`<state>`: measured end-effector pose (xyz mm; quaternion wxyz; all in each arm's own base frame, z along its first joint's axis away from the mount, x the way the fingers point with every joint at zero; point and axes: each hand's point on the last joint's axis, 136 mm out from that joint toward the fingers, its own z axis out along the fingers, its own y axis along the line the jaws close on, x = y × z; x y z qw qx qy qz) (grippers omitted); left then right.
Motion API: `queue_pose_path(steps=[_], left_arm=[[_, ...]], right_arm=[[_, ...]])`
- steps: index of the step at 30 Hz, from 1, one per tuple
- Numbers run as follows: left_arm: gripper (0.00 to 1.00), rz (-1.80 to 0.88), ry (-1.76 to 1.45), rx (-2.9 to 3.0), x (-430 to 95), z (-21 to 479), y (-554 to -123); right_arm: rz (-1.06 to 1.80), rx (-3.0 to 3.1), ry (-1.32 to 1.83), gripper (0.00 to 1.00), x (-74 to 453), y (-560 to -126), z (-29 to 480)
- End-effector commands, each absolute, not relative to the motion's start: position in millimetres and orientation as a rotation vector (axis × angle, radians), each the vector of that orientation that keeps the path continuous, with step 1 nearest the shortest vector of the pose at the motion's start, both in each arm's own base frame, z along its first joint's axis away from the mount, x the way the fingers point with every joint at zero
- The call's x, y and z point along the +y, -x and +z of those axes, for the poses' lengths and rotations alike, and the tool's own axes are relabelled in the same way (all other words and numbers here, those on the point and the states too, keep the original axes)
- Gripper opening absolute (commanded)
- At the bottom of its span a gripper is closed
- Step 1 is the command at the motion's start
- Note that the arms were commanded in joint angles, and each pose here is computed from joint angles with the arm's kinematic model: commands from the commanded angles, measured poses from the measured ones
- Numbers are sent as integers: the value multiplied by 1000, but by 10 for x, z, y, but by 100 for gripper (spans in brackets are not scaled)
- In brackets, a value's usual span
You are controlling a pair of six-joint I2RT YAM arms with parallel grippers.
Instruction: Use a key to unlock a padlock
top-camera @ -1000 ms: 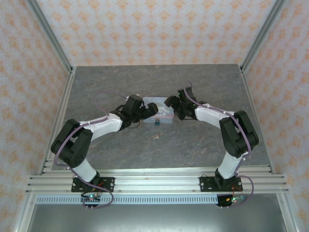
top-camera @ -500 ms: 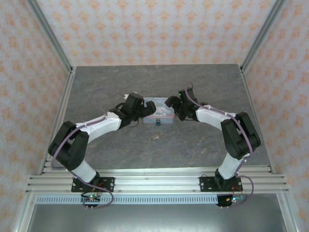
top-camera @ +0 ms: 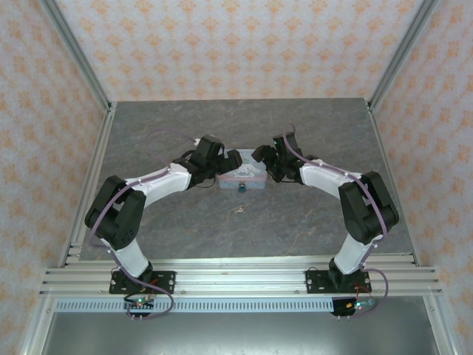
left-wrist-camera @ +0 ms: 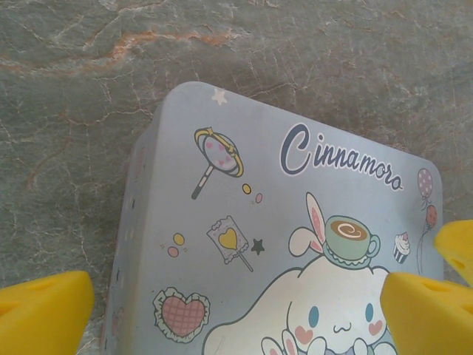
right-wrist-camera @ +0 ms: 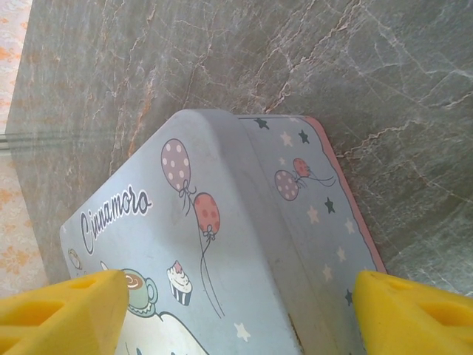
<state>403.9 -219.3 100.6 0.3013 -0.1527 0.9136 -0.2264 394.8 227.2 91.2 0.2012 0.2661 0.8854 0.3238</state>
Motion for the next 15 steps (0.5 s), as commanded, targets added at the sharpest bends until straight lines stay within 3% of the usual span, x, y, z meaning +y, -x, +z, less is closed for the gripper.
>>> queue_pose_path(steps=[1, 15], left_arm=[[100, -630, 377, 2418, -2257, 1068, -3975], [100, -671, 374, 2396, -2325, 1123, -3813]], right_arm=[[975, 2441, -725, 79, 2365, -3931, 1043], [999, 2436, -738, 78, 2369, -3813, 1020]])
